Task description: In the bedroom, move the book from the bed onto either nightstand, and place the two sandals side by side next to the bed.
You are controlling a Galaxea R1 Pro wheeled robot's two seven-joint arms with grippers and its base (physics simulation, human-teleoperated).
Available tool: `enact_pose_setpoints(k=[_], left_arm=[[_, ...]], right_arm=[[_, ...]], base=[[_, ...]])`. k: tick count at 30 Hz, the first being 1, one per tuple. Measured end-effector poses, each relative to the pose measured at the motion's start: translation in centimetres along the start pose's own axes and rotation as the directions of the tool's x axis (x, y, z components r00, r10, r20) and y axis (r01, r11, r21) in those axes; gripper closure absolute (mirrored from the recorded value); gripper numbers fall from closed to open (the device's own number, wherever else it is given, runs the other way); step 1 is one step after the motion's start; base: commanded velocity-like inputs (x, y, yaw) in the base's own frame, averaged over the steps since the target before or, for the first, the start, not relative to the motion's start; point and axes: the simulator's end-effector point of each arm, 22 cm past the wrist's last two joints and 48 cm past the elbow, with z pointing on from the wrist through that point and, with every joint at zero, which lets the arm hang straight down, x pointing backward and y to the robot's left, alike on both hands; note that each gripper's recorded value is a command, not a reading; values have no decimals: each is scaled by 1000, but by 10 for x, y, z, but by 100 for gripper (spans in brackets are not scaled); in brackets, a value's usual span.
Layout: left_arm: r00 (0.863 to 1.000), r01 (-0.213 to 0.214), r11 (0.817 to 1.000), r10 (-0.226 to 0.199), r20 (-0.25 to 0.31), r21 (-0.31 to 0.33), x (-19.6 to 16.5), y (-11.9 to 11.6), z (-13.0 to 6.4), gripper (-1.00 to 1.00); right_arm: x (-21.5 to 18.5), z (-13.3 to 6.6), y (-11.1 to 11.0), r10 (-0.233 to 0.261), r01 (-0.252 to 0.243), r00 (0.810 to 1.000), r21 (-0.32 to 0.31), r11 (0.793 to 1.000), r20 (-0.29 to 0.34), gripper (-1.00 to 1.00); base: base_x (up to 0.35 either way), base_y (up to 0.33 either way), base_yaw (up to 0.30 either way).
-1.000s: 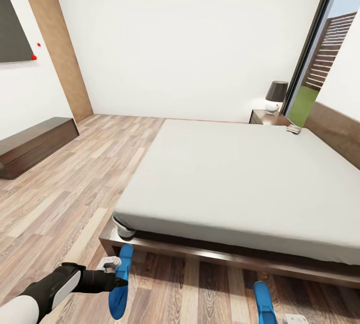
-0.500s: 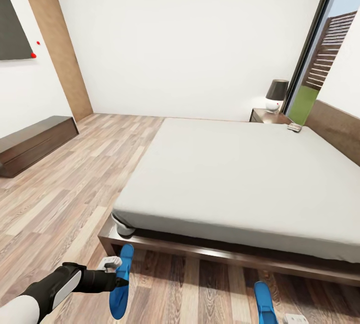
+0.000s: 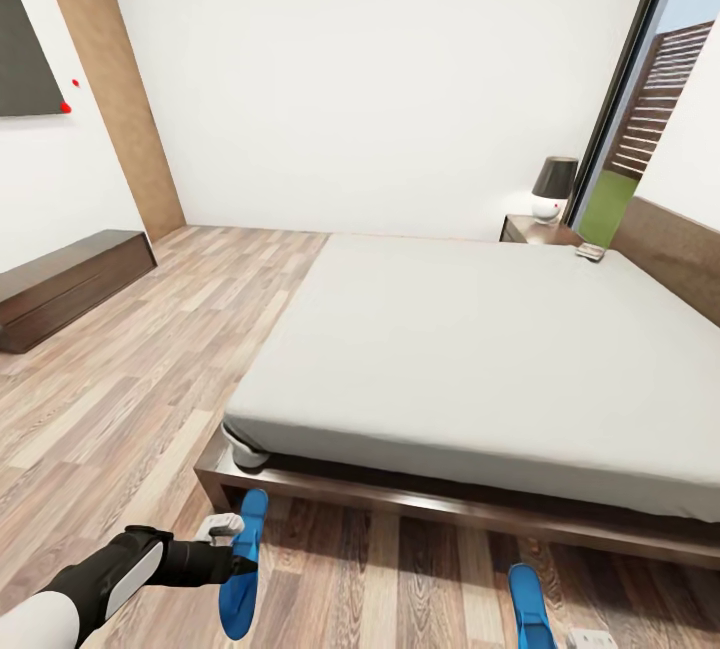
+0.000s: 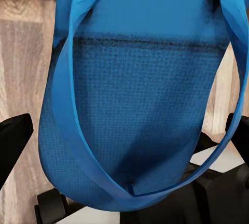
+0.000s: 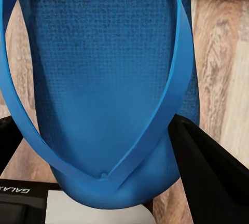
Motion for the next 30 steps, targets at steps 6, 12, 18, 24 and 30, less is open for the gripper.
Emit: enact_pose_setpoints(k=[6, 12, 18, 24, 30], left_arm=[[1000, -1, 1000, 1, 0, 1, 1, 0, 2, 100], [1000, -2, 1000, 2, -1, 1, 4, 5, 11, 100], [1000, -4, 1000, 4, -2, 0, 8, 10, 21, 100], [996, 41, 999, -42, -75, -5, 26, 13, 23, 100], [994, 36, 999, -38, -103, -21, 32, 17, 22, 100]], right_arm=[[0, 2, 0, -1, 1, 1000, -1, 1000, 1, 100], [5, 11, -3, -1, 1, 1000, -1, 1000, 1, 100], [10, 21, -5, -1, 1, 1000, -1, 1000, 1, 100], [11, 24, -6, -1, 1, 1000, -1, 1000, 1, 100], [12, 24, -6, 0, 0, 1000, -1, 1000, 1, 100]], base=[[0, 0, 0], [0, 0, 0], [0, 0, 0], [0, 0, 0], [0, 0, 0]])
